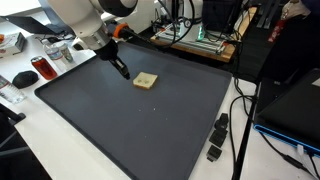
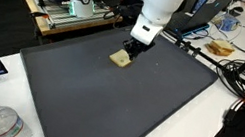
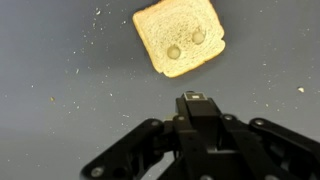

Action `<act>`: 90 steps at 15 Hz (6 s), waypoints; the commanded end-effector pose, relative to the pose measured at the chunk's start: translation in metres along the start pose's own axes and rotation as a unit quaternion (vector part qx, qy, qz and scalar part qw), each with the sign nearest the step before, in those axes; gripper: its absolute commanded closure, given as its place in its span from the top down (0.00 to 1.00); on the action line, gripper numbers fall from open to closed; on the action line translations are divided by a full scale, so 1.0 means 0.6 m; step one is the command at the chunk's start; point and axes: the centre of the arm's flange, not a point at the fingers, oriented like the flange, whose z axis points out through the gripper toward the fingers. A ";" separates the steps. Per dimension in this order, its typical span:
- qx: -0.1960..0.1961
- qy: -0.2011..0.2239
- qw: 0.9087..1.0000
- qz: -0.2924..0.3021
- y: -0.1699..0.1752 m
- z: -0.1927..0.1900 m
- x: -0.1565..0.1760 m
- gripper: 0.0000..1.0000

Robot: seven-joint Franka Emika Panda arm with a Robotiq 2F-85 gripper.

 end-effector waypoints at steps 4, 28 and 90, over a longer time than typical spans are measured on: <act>0.094 -0.005 0.994 -0.047 0.088 0.011 0.008 0.05; 0.248 0.134 0.958 -0.048 0.275 0.115 -0.117 0.05; 0.110 0.136 0.984 0.048 0.168 0.065 -0.315 0.05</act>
